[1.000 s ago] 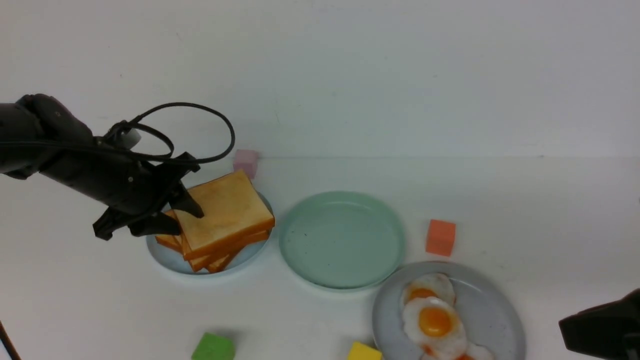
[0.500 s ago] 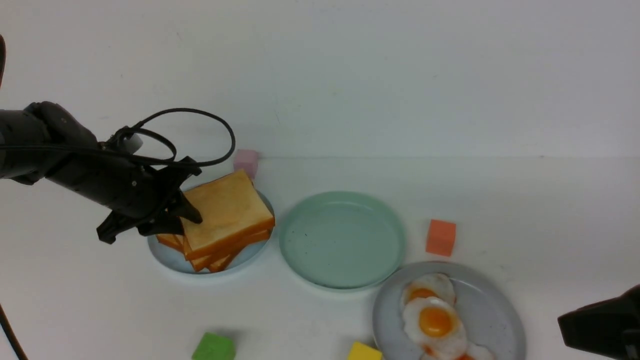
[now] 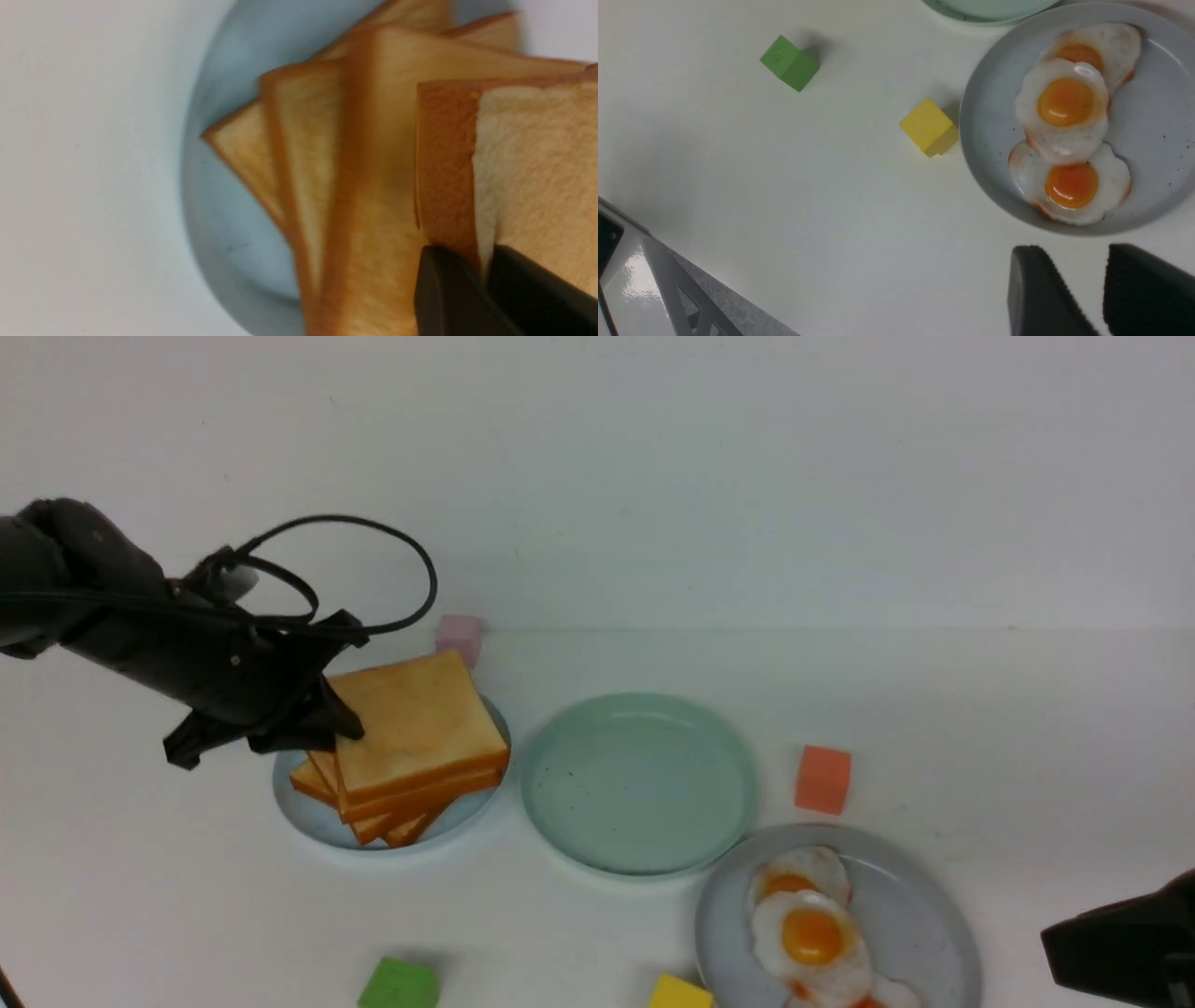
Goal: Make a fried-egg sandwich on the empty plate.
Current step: Use the left arm to grab a slice of bread, then use the left arm to put a slice of bread into the empty plate in the middle
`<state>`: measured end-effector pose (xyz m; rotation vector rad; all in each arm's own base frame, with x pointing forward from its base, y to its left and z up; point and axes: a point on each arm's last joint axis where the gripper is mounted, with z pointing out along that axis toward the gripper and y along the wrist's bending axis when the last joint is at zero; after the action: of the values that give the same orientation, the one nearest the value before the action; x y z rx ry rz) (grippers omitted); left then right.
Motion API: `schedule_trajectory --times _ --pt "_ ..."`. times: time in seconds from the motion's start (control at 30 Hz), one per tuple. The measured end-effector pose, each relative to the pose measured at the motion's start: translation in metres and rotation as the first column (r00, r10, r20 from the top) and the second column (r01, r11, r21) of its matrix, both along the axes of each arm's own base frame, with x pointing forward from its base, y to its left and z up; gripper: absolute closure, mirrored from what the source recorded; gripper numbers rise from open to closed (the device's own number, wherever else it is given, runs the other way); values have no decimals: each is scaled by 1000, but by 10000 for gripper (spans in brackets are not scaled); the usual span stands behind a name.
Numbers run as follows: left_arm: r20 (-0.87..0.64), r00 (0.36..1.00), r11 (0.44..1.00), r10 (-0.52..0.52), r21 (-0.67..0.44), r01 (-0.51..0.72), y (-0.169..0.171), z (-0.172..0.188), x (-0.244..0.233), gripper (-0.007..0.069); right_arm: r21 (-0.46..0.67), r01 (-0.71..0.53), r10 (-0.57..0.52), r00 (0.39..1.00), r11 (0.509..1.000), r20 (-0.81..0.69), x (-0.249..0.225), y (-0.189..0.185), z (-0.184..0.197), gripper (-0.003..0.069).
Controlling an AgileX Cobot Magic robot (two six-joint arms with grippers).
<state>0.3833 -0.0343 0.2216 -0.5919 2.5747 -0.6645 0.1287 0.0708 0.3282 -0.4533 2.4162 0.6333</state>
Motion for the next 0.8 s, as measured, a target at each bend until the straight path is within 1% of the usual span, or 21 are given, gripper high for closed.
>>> schedule_trajectory --times 0.13,0.23,0.37,0.4,0.43,0.57,0.67,0.8 --pt "67 997 999 -42 24 40 0 21 -7 547 0 -1 1 1000 1000 -1 0 0 0 417" --pt "115 987 993 -111 47 107 -2 35 -13 547 0 -1 1 1000 1000 -1 0 0 0 417" --pt "110 966 972 -232 -3 234 -17 39 -21 547 0 2 -2 1000 1000 3 0 0 0 417" --pt "108 963 968 -248 -6 251 -19 39 -21 547 -1 3 -3 1000 1000 6 1 0 0 417" --pt "110 944 949 -312 -16 315 -34 37 -24 547 0 7 -7 1000 1000 13 1 0 1 417" --pt "122 884 890 -452 -12 456 -75 29 -26 552 4 23 -23 999 1000 40 4 -1 2 417" --pt "123 857 863 -500 -14 505 -98 22 -15 552 9 31 -31 998 999 54 5 -1 3 417" --pt "108 844 847 -525 -34 531 -118 8 8 552 6 32 -32 998 999 56 5 -1 3 417"
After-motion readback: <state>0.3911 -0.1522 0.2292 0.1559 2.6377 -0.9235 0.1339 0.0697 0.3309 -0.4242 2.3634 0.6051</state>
